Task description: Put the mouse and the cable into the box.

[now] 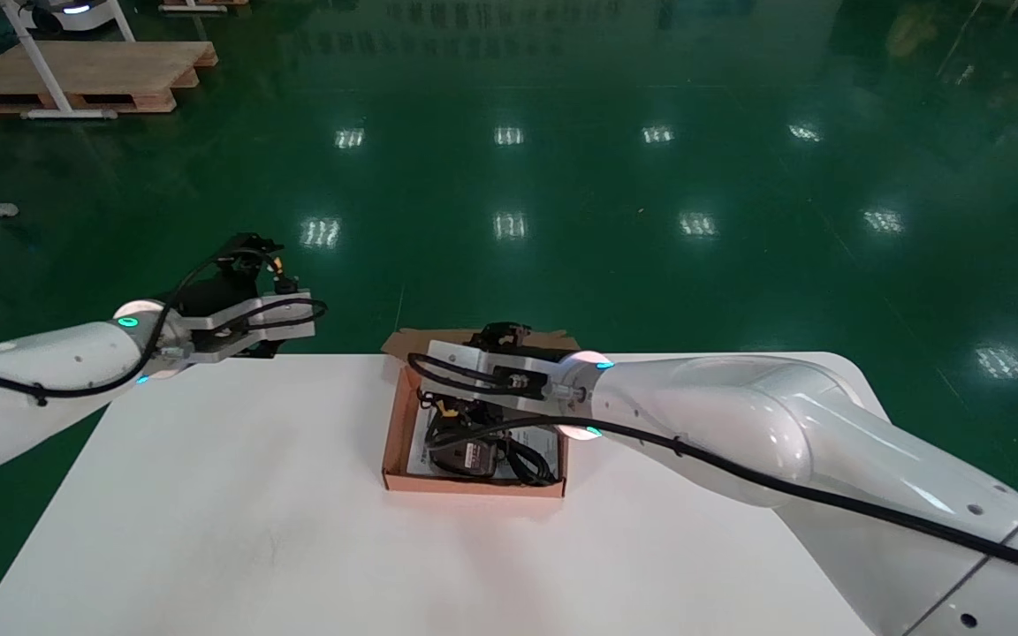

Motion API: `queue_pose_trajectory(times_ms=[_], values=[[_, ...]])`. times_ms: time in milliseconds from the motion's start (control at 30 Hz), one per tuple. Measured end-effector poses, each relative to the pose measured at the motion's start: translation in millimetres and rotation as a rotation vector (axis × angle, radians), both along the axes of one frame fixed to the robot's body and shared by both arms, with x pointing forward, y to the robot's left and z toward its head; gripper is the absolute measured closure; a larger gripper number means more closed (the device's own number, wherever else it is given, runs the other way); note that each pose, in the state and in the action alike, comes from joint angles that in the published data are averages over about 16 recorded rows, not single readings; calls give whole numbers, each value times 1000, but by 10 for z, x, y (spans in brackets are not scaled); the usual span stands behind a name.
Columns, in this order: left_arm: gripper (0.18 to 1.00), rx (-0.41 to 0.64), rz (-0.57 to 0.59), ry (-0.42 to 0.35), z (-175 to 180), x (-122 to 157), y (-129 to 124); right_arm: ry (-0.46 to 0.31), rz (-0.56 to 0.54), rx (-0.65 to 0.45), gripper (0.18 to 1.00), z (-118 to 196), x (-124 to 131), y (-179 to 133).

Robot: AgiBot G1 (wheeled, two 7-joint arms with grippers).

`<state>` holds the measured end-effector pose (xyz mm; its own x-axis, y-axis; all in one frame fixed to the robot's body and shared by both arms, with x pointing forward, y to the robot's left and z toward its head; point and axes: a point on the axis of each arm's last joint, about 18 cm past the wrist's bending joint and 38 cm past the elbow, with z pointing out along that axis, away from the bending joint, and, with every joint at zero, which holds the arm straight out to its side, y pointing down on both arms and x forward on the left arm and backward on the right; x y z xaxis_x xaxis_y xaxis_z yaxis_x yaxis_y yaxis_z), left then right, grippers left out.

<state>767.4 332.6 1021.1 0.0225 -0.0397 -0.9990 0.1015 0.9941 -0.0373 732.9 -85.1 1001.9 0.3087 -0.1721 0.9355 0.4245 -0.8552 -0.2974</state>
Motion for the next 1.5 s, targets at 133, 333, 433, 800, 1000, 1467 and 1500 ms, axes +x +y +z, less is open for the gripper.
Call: queue_pose_trajectory(times_ms=[133,333,433,800,1000,1467,1500], values=[[183,0,0,0,0,0,0,-29,2,4,560,29,1,-10],[183,-1,0,0,0,0,1,-83,1,13,423,75,18,-24],[183,-1,0,0,0,0,1,-108,0,17,367,95,27,-24],[183,-29,-12,15,-37,-15,3,-75,-7,55,218,19,33,-135],[183,-118,-56,65,-153,-74,2,31,-7,124,188,-142,-10,-340],[183,-448,-269,253,-464,-449,-83,323,64,342,178,-507,-351,-910],[183,-469,-286,266,-476,-485,-93,339,73,356,178,-522,-385,-945]])
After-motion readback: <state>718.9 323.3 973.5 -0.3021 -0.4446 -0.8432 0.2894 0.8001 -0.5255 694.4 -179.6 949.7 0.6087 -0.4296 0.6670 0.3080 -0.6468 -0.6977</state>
